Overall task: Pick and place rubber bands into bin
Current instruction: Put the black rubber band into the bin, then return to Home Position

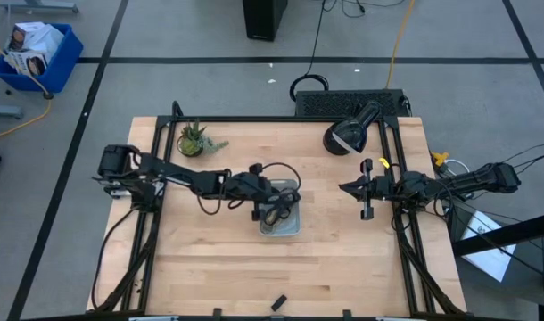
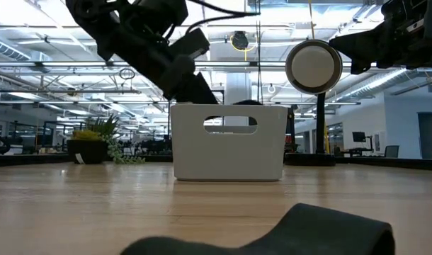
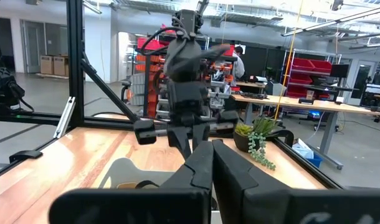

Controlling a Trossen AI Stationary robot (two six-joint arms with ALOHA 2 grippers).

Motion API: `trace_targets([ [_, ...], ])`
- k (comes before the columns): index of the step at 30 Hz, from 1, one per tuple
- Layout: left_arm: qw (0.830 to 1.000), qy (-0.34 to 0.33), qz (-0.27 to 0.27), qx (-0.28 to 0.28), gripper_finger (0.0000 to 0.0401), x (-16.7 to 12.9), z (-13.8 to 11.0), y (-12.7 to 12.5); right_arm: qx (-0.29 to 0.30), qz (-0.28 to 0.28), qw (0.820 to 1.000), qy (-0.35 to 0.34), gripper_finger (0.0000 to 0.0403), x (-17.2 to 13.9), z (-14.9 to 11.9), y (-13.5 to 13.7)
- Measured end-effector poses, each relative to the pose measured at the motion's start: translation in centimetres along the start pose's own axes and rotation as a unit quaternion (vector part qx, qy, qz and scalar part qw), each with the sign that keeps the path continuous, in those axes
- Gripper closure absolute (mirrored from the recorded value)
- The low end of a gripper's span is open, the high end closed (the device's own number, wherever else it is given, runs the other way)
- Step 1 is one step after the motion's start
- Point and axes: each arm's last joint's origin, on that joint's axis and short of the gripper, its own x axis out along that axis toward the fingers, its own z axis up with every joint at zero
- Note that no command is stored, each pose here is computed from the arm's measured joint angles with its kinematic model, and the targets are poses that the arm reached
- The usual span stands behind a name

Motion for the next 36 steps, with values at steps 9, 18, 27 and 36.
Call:
trace_targets([
  [9, 1.0, -0.008, -0.013, -0.01, 0.0281, -1.1, 0.7, 0.2, -0.001, 0.0, 1.0, 0.0, 0.0403, 0.0, 0.0, 0.0],
  [18, 1.0, -0.011, -0.009, 0.005, 0.0203, -4.4, 2.1, 0.7, -0.002, 0.003, 1.0, 0.0, 0.0403, 0.0, 0.0, 0.0],
  [27, 0.998, -0.001, 0.032, 0.058, 0.0386, -10.0, 3.2, 0.0, -0.017, -0.014, 1.0, -0.004, 0.0403, -0.3, 0.2, -0.1],
  [36, 0.992, -0.064, 0.042, 0.104, 0.0395, -13.7, 1.4, -1.4, -0.033, -0.038, 0.999, 0.02, 0.0403, -0.7, 0.4, -0.5],
])
